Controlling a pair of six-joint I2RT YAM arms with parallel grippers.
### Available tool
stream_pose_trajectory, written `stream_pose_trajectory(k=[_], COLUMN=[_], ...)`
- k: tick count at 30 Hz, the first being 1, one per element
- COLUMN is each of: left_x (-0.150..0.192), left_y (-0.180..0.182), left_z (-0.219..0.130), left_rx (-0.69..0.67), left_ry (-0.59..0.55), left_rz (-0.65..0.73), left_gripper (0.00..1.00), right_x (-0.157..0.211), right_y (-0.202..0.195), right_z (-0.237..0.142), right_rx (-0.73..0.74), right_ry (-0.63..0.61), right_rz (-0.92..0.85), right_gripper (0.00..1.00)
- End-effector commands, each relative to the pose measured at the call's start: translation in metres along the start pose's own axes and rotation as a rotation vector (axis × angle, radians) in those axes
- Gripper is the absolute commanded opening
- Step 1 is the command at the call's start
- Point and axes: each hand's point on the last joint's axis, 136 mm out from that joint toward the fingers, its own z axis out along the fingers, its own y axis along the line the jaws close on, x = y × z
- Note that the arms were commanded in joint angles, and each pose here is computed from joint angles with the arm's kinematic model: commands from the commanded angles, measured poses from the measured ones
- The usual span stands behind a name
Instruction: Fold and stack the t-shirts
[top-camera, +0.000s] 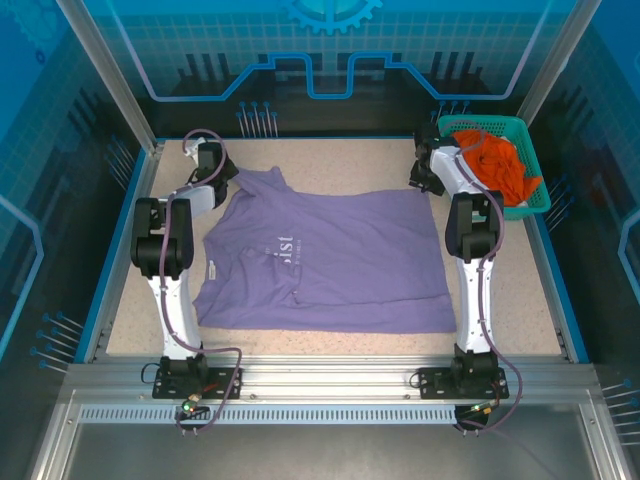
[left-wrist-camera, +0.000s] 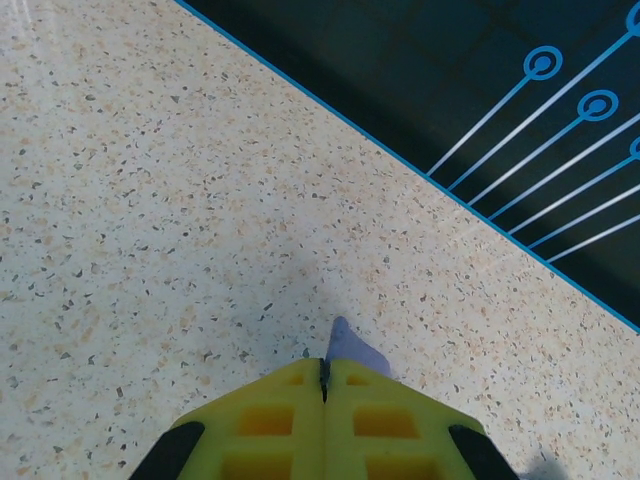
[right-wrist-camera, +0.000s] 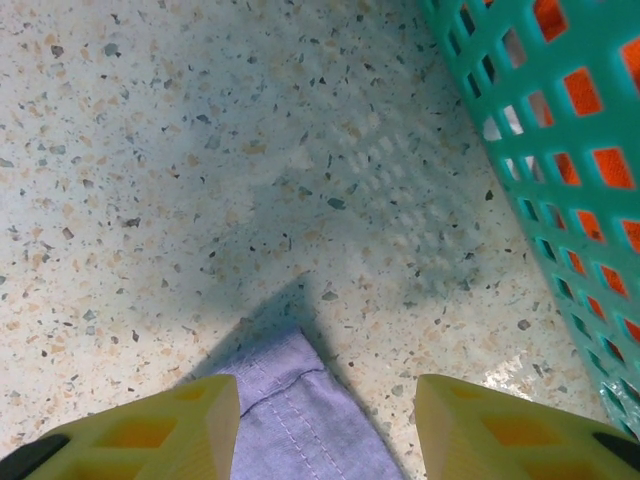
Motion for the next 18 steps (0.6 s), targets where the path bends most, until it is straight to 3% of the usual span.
stream_pose_trajectory(k=[1,18], left_x=[-0.031,-0.039], left_y=[0.000,0.004], left_z=[-0.013,-0.025], left_rx=[0.003,-0.002], left_ry=[-0.075,-0.128], left_rz=[-0.045,-0.071], left_gripper=[0.00,0.00], right_x=[0.009,0.025], right_y=[-0.005,0.001], right_z=[0.018,0.033], right_rx=[0.012,0.013], right_ry=[0.068,0.156], right_rz=[-0.011,-0.003], right_gripper=[0.51,0.47])
